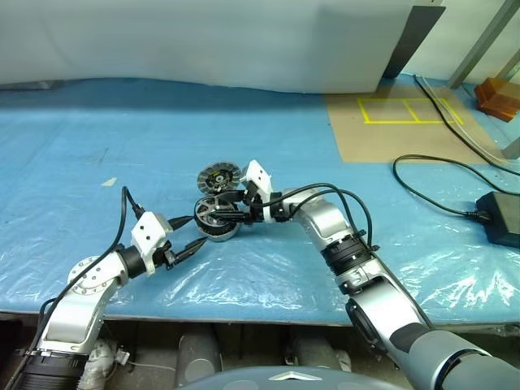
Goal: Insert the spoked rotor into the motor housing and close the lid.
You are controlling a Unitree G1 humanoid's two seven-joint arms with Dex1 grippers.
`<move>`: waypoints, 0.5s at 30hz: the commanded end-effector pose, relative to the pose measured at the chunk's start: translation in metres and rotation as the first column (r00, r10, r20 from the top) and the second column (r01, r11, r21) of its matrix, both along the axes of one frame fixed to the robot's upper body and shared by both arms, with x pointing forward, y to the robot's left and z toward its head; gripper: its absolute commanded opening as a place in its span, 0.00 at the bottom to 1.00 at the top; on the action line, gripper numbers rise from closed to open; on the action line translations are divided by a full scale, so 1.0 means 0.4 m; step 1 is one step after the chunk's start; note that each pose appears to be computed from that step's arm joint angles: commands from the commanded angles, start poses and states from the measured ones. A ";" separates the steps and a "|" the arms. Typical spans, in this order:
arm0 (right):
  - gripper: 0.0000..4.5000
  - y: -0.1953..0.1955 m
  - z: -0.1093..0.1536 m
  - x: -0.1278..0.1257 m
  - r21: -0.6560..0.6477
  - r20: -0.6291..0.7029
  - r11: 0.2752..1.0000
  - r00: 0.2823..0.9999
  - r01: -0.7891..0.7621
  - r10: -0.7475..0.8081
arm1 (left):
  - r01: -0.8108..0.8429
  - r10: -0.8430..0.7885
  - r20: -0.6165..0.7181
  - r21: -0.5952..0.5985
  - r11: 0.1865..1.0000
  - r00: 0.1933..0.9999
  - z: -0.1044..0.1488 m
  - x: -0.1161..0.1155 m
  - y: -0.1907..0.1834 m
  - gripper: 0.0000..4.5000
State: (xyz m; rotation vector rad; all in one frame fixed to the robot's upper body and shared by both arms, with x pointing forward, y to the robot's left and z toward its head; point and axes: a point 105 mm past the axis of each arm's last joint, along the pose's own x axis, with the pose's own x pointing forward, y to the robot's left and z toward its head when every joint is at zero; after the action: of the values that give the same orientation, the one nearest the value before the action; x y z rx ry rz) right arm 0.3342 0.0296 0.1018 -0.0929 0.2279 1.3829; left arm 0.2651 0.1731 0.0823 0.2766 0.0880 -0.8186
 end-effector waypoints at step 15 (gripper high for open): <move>0.06 0.004 -0.004 -0.002 -0.009 0.028 1.000 1.000 -0.014 0.014 | 0.015 -0.015 0.042 0.001 1.000 0.999 0.023 0.002 -0.010 0.67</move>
State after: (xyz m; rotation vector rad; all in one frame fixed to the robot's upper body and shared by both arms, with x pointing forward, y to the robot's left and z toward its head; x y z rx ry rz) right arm 0.3352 0.0292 0.1013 -0.1109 0.2067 1.3846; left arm 0.2652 0.1719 0.0819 0.2762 0.0885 -0.8209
